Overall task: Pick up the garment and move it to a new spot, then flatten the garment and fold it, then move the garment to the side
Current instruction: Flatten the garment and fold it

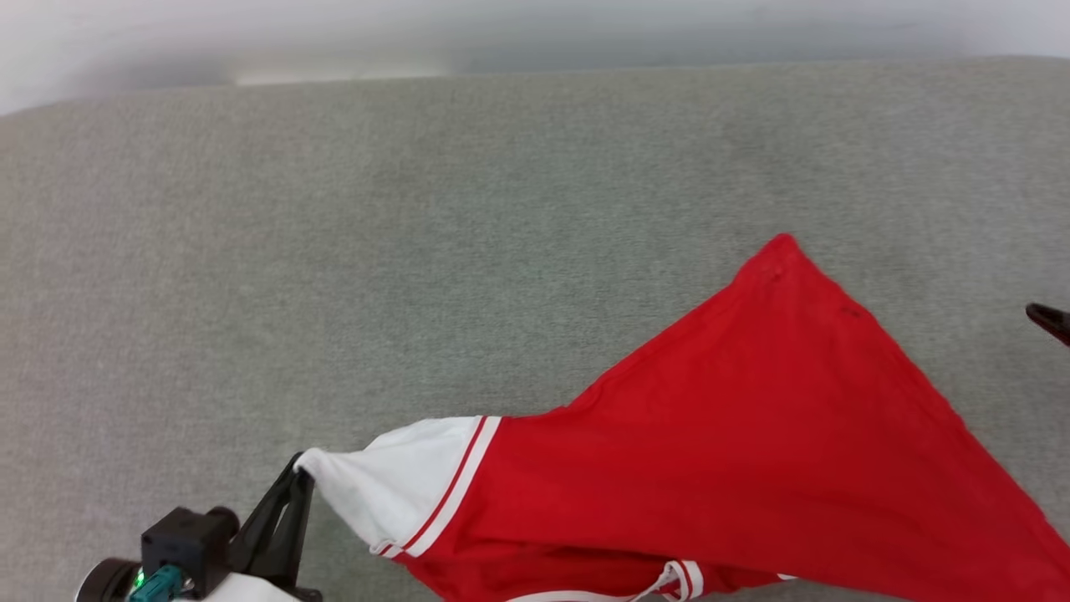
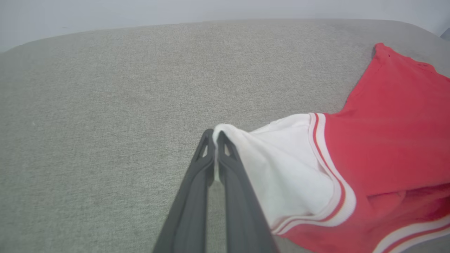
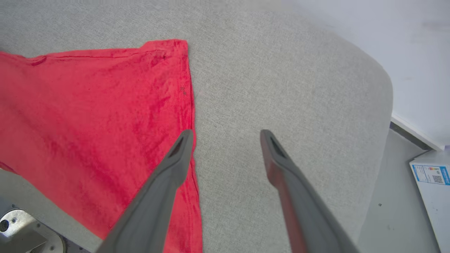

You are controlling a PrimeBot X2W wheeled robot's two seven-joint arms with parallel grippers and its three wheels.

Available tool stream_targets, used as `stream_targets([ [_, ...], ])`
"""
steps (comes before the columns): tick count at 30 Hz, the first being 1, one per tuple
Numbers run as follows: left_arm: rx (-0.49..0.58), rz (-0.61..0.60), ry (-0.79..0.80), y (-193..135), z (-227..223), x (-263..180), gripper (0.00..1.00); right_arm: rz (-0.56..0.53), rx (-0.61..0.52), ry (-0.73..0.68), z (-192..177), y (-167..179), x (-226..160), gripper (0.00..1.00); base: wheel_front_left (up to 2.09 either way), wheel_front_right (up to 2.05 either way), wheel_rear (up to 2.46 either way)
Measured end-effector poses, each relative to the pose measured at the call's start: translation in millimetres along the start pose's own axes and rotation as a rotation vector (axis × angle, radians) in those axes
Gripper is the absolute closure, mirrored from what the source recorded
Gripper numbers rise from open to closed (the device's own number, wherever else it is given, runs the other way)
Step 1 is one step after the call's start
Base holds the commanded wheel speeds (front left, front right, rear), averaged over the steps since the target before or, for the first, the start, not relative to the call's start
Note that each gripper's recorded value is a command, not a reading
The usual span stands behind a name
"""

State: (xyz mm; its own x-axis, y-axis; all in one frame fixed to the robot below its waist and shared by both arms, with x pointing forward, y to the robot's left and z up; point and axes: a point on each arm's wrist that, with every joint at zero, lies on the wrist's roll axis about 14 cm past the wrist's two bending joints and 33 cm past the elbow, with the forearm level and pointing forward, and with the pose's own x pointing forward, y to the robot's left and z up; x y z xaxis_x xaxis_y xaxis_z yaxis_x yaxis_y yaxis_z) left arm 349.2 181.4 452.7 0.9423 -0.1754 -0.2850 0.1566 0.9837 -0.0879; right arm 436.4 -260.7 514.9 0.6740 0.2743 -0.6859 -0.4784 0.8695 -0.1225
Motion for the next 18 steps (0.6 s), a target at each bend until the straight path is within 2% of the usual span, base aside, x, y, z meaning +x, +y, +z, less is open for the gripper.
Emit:
stream_targets([
  [8, 0.005, 0.004, -0.012, 3, 2, 13, 1.00, 0.093, -0.123, 0.215, 21, 28, 59, 0.00, 0.00, 0.00, 0.00],
  [18, -0.002, 0.022, 0.006, 7, -8, 29, 1.00, 0.174, -0.134, 0.365, 27, 57, 152, 0.00, 0.00, 0.00, 0.00],
])
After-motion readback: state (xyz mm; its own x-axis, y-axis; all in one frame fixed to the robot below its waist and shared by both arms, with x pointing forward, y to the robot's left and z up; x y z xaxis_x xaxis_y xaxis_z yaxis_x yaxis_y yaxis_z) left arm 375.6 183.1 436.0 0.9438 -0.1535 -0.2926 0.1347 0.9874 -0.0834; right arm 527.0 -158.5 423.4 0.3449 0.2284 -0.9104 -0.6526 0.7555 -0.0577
